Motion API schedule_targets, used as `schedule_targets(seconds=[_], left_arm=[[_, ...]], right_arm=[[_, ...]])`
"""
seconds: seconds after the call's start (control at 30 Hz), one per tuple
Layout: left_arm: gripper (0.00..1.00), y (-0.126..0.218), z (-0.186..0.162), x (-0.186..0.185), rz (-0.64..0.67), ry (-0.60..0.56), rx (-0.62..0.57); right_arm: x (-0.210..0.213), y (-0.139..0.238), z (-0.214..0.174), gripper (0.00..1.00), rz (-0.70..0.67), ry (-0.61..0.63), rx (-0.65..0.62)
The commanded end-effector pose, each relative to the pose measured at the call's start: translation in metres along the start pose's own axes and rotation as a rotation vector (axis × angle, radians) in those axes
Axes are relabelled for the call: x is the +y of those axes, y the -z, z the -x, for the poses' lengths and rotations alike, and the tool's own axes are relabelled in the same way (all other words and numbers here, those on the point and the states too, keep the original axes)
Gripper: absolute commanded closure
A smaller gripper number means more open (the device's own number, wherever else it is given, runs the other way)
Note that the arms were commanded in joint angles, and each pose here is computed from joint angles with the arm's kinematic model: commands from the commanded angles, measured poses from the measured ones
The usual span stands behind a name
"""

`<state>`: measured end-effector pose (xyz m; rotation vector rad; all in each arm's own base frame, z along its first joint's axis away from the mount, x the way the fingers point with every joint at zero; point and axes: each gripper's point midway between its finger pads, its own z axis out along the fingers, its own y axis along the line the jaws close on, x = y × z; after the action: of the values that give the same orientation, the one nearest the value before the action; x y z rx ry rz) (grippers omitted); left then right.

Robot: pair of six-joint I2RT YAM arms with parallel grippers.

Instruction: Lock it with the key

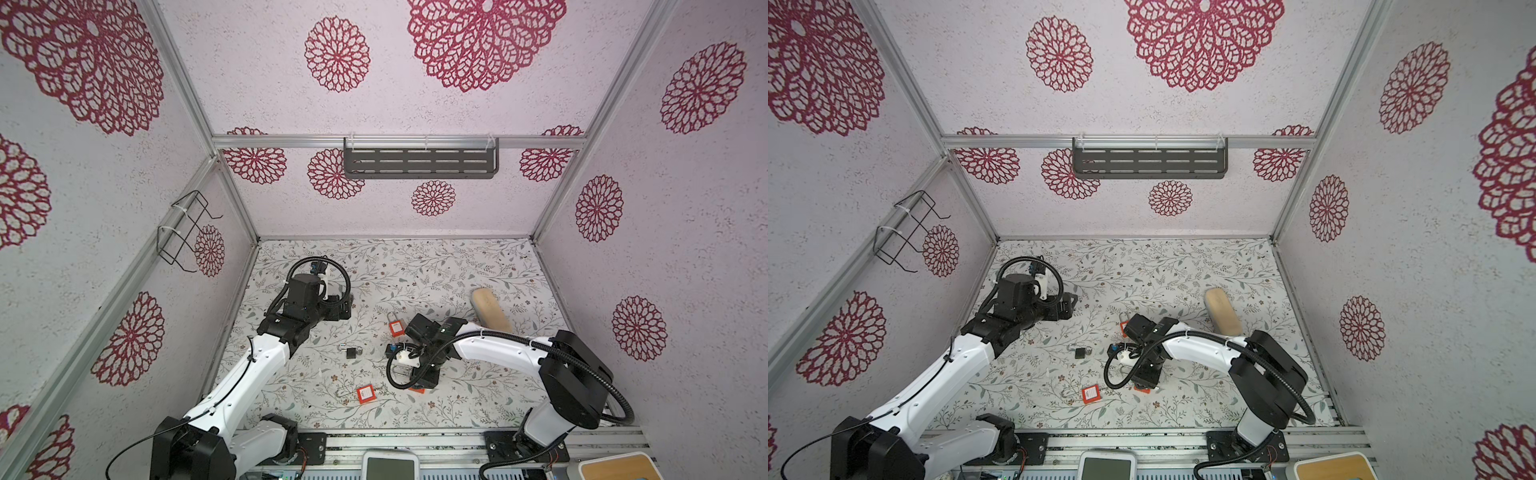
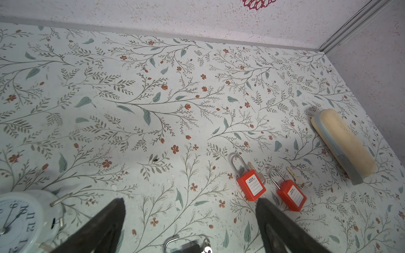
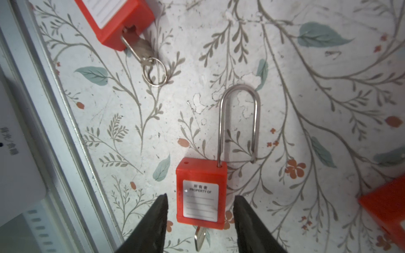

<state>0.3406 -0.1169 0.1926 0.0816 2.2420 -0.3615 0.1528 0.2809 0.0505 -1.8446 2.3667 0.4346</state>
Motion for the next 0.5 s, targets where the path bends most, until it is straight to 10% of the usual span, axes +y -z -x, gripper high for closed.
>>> schedule_targets(seconds=[0.0, 0.47], left_arm=[[0.03, -0.0019, 0.0049, -0.0020, -0.016, -0.010, -0.021], [0.03, -0.0050, 0.0020, -0.0011, -0.014, -0.020, -0.011]], right_arm=[[0.0006, 0.0043, 0.0020, 0.47, -0.009, 0.026, 0.023], [0.0016, -0.0046, 0.0014, 0.40, 0.004, 0.029, 0.120]])
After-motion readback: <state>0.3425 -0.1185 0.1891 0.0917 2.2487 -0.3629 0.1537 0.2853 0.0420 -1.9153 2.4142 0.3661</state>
